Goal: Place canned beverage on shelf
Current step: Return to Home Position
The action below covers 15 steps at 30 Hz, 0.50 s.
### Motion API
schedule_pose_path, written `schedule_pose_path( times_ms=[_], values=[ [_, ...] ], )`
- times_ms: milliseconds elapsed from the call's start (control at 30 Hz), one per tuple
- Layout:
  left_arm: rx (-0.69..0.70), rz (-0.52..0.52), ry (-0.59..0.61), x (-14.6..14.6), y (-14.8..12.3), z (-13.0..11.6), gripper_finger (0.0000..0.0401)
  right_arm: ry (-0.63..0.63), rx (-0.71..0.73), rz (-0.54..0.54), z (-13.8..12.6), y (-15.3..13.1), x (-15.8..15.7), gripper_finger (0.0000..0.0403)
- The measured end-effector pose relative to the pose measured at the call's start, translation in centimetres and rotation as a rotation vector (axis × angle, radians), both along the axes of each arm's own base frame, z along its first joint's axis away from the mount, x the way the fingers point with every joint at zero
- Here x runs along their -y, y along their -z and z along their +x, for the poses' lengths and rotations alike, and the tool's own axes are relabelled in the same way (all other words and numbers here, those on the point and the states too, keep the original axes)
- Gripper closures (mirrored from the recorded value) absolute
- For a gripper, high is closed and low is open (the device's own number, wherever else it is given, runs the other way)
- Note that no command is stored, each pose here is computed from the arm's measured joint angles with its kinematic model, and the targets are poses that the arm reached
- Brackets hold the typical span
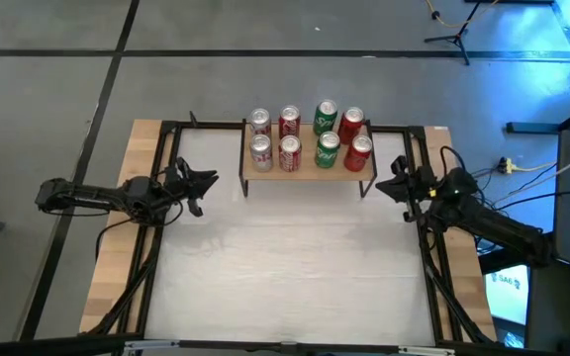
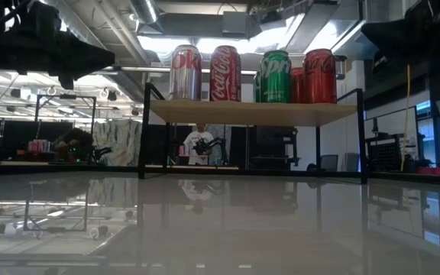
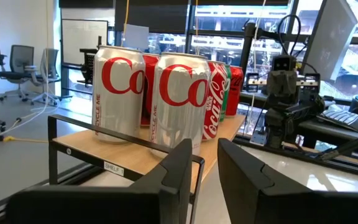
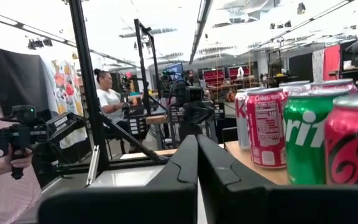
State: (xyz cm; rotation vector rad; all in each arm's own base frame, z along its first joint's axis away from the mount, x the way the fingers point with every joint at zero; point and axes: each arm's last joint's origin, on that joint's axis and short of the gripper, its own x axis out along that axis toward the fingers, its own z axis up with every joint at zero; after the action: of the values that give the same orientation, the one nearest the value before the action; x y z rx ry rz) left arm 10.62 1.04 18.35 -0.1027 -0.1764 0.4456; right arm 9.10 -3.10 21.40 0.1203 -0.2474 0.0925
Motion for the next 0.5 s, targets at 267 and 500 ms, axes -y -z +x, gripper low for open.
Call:
schedule_pose_path(
  times_ms=[267,500],
  values=[
    [0.002,-0.005,0.0,0.0,0.0,0.0,0.0331,0.001,0.04,0.001,0.1,1.6,0.1,0.0402],
    [0.003,-0.006,0.0,0.0,0.0,0.0,0.0331,0.032,0.042,0.007,0.2,1.6,0.2,0.0402]
  ],
)
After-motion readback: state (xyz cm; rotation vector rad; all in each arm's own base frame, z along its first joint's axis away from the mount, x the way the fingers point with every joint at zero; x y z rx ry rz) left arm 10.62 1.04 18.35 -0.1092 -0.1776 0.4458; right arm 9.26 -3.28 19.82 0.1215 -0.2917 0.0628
